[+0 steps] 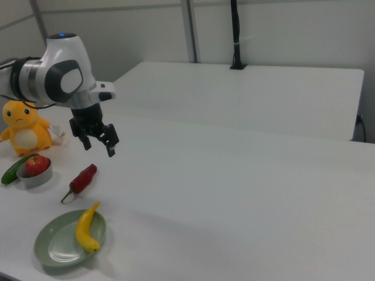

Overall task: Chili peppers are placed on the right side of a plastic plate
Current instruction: 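Move the open gripper from above the plate toward the red chili pepper, then lower the gripper and close it around the red chili pepper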

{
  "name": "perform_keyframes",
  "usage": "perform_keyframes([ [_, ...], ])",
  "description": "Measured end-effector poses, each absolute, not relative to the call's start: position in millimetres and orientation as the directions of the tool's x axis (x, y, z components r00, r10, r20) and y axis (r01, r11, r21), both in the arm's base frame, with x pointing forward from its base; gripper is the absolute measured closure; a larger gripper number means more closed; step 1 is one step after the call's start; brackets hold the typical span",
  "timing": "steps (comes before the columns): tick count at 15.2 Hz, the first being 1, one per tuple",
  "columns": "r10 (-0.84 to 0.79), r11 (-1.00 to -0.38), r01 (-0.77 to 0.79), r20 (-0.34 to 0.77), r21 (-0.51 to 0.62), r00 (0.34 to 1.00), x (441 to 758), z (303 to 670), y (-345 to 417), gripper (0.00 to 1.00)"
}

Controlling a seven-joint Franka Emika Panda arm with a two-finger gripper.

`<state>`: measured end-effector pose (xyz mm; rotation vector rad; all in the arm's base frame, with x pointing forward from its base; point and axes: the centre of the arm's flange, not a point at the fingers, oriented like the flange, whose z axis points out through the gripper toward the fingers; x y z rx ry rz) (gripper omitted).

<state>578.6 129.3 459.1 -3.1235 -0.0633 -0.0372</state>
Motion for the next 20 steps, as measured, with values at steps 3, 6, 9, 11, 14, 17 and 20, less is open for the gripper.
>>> perform_keyframes([
  [3, 0.063, -0.998, 0.063, 0.002, -0.019, 0.998, 574, 442, 162, 0.0],
  [6, 0.058, -0.998, 0.058, 0.009, -0.027, 0.998, 575, 424, 191, 0.0],
  [9, 0.044, -0.999, 0.044, 0.005, -0.029, 0.999, 575, 401, 214, 0.0],
  [11, 0.038, -0.999, 0.038, -0.002, -0.023, 0.999, 575, 386, 224, 0.0],
  [14, 0.017, -1.0, 0.017, 0.01, 0.008, 1.0, 577, 363, 239, 0.0],
  [17, 0.01, -0.999, 0.009, 0.019, 0.041, 1.0, 573, 346, 259, 0.0],
  [20, 0.022, -0.997, 0.021, 0.008, 0.073, 1.0, 568, 329, 271, 0.0],
])
